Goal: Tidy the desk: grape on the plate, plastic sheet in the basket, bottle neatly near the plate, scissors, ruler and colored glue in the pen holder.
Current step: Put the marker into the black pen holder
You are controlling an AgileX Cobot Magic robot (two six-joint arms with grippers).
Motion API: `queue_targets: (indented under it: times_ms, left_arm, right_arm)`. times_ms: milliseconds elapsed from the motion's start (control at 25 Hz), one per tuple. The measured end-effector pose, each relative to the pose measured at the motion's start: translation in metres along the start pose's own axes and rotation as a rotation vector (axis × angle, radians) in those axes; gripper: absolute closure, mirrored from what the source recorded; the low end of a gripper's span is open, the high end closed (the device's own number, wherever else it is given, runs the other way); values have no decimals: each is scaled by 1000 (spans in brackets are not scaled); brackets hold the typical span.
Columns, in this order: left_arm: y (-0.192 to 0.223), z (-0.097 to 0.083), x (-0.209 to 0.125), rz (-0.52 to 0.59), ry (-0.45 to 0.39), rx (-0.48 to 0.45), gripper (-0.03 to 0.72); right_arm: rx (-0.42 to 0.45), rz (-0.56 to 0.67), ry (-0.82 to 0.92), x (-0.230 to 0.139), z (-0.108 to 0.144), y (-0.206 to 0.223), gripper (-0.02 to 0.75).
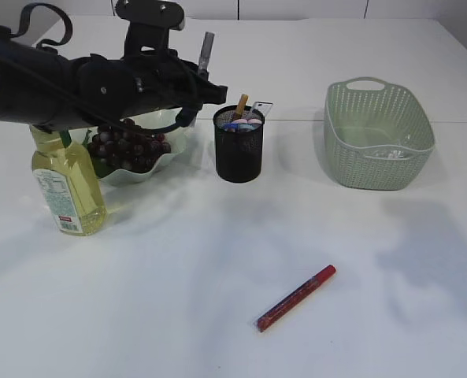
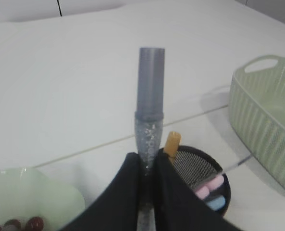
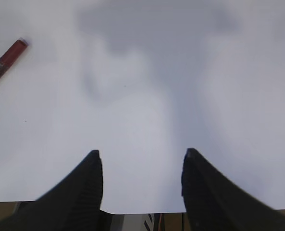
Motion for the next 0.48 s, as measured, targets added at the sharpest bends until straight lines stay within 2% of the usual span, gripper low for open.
queue_targets:
  times_ms: [240,480]
  left_arm:
    - [7,-2,35,-107,-9,1,658]
    - [28,-3,27,-104,-25,2,658]
  right_arm:
    - [0,0,0,0,0,0,315]
    - [-2,0,-1,0,0,0,315]
Point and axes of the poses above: a point on each arm's last joint axis where the gripper is mounted, y pointing out along that axis toward the gripper, z along the wrist's bending axis when the last joint is at zero, x = y × z, the point moved 8 cm from there along y, pointing out along that axis toward the gripper, and after that the axes turned 3 degrees about -y, right-handed, at the moved point
